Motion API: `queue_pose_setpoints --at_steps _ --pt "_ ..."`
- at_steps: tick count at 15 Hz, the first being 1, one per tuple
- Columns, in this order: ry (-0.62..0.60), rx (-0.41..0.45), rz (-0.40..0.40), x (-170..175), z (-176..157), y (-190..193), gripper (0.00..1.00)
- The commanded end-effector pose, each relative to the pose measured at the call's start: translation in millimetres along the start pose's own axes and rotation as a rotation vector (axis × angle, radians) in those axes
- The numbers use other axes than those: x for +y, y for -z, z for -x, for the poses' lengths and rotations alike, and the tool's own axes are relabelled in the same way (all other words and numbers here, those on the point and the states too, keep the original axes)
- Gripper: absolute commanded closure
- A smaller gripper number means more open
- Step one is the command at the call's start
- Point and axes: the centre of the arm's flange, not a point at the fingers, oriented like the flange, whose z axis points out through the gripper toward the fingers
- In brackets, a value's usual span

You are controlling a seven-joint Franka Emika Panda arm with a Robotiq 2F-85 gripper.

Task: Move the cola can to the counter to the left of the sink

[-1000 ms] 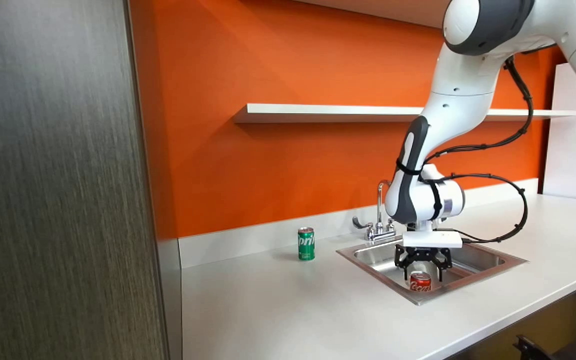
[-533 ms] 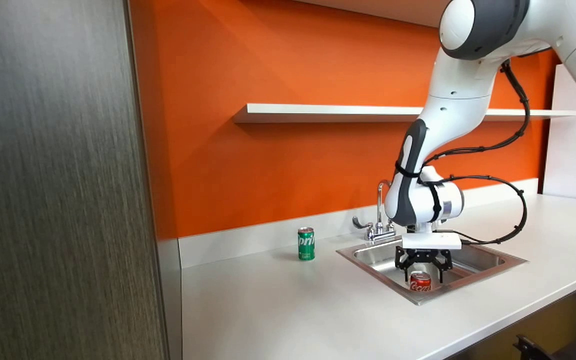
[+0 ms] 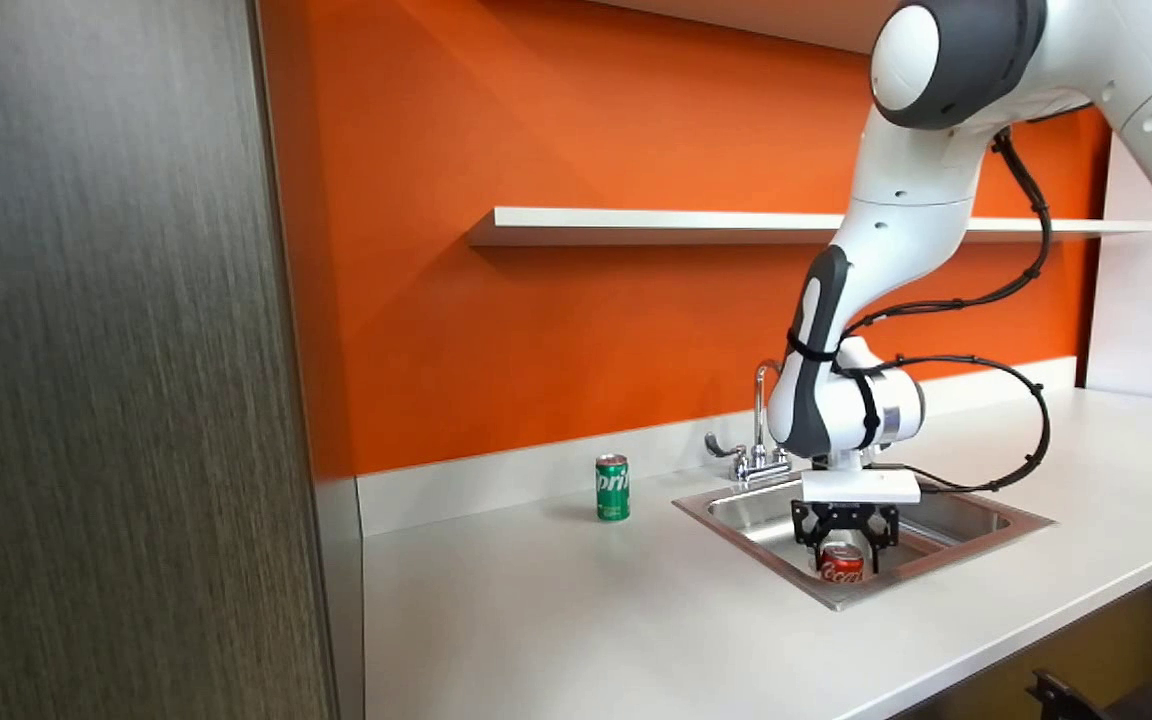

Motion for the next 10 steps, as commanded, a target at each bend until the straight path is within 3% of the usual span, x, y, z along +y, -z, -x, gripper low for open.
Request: queue_pose_setpoints --at_steps 1,2,3,10 --pt "-0.014 0.016 0.015 -5.8 -5.3 2.3 0.51" --pt "-0.015 0.018 0.014 -6.7 -5.7 3.0 0.59" --pt "-0.013 0.02 0.013 -8.2 -5.5 3.8 0.61" --pt "-0.006 0.041 0.013 -10.0 -6.2 28.7 0.61"
